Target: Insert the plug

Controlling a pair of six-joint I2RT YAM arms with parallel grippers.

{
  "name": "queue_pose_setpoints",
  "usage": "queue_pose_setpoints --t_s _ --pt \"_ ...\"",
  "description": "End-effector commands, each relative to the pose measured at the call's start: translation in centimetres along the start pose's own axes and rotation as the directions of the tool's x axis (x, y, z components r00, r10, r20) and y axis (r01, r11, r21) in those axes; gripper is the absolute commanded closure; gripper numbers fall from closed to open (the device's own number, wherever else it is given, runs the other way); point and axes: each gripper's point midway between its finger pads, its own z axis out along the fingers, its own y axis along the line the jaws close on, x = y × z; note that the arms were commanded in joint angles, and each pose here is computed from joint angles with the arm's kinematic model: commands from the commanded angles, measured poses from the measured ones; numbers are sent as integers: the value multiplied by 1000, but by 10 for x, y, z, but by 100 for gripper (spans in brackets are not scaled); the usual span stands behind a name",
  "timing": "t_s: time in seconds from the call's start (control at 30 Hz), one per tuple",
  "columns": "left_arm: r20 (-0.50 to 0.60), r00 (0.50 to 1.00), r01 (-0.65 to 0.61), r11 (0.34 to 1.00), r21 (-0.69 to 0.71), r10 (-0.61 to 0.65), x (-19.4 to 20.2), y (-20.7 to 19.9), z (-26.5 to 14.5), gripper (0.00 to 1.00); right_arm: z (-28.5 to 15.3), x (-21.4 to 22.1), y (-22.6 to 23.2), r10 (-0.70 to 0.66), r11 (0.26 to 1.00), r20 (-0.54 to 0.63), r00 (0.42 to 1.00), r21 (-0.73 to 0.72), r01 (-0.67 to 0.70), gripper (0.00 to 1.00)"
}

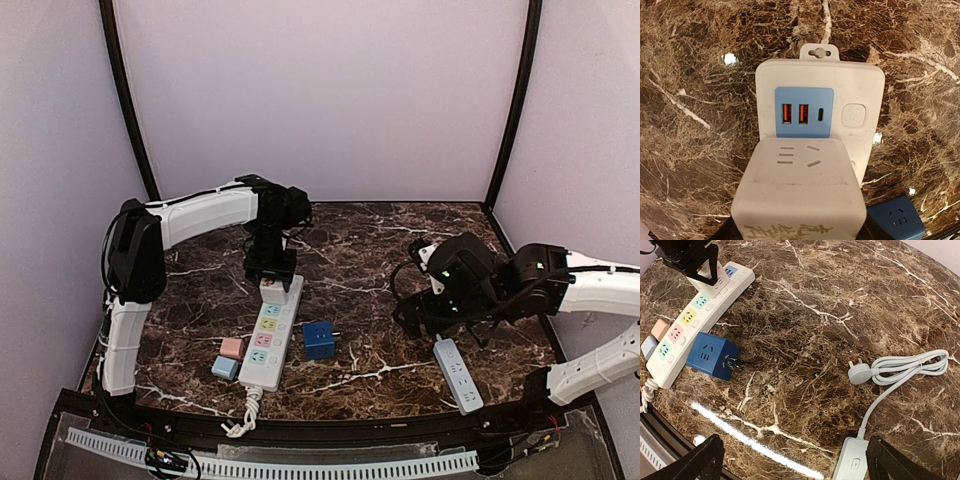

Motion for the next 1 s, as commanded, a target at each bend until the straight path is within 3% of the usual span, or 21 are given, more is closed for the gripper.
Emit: queue_pose_setpoints --t_s 0.0,0.2,0.37,0.63,0.67,0.73,0.8,0.97 --pt "-165 986 12 995 -97 -28 23 7 82 99 -3 0 -6 28 1000 10 1000 9 -28 1" --pt "-141 990 -4 995 -102 -10 18 9 68 98 -9 -2 -8 38 999 24 999 3 -38 1" --pt "-95 995 -4 993 -115 -7 12 13 47 86 -17 -8 -10 40 999 46 998 0 -40 1" --pt "-1 1000 0 994 -112 0 3 19 -1 44 -33 -15 -15 56 998 90 994 -14 -55 1" --pt "12 1000 2 995 -103 -1 1 18 -7 29 -35 -15 -16 59 998 94 994 -17 -58 1" --pt "50 999 5 998 -68 -2 -3 14 -23 8 -38 -15 -19 65 998 102 993 -17 -64 1" --pt "85 996 13 999 -33 -10 -5 11 -41 2 -41 -14 -22 68 998 103 992 -13 -67 1" --pt "143 989 23 999 46 -29 -6 6 -78 1 -46 -14 -24 72 997 118 990 -23 -70 1"
